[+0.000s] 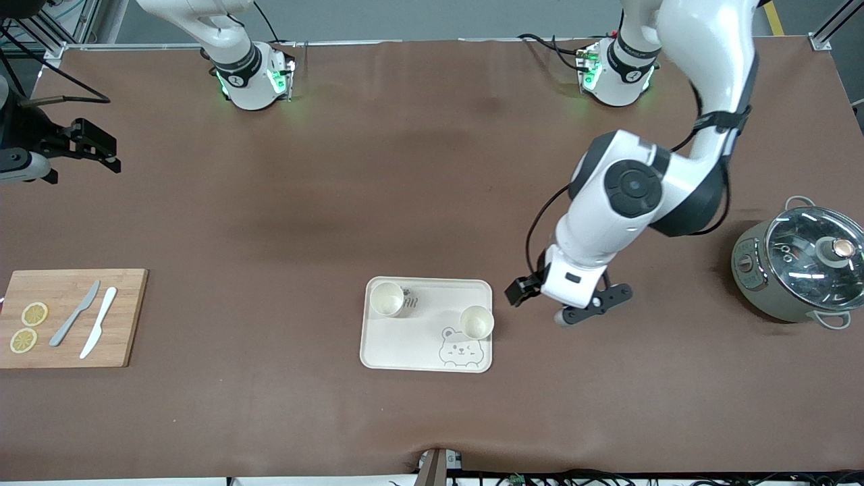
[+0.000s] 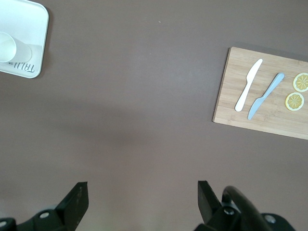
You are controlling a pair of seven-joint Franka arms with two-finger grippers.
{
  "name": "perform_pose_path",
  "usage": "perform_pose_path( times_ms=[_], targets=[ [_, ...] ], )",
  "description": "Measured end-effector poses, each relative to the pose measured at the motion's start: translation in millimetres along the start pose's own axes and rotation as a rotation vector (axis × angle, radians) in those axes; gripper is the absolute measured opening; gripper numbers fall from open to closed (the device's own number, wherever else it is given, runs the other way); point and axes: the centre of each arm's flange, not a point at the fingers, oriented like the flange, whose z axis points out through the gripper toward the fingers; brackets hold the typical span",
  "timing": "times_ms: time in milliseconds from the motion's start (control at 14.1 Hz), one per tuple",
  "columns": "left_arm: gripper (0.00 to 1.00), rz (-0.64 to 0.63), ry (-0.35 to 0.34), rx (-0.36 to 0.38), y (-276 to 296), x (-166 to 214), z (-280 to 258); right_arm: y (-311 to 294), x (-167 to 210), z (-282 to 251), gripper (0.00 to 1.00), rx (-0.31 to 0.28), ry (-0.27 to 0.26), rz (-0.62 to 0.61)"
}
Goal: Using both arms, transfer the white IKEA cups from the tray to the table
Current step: 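Lower the left gripper around the white cup and close it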
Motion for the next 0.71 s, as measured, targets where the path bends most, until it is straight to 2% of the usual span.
perform_pose_path(
  times_ms=[285,427,498,640,712],
  targets=[
    [1.00,-0.081,0.017,-0.074,19.2,-13.7,61.2,0.0,0.0,0.0,1.00,0.000,0.000,0.000],
    [1.00,-0.089,0.000,-0.068,25.8,-28.2,86.4,0.0,0.0,0.1,1.00,0.000,0.000,0.000],
    [0.96,-0.086,-0.010,-0.060,27.5,-34.6,96.4,0.0,0.0,0.1,1.00,0.000,0.000,0.000],
    [0.78,-0.073,-0.029,-0.040,29.6,-46.2,115.5,0.0,0.2,0.0,1.00,0.000,0.001,0.000],
    [0.78,-0.066,-0.033,-0.030,29.7,-50.2,123.7,0.1,0.7,0.0,1.00,0.000,0.002,0.000]
  ],
)
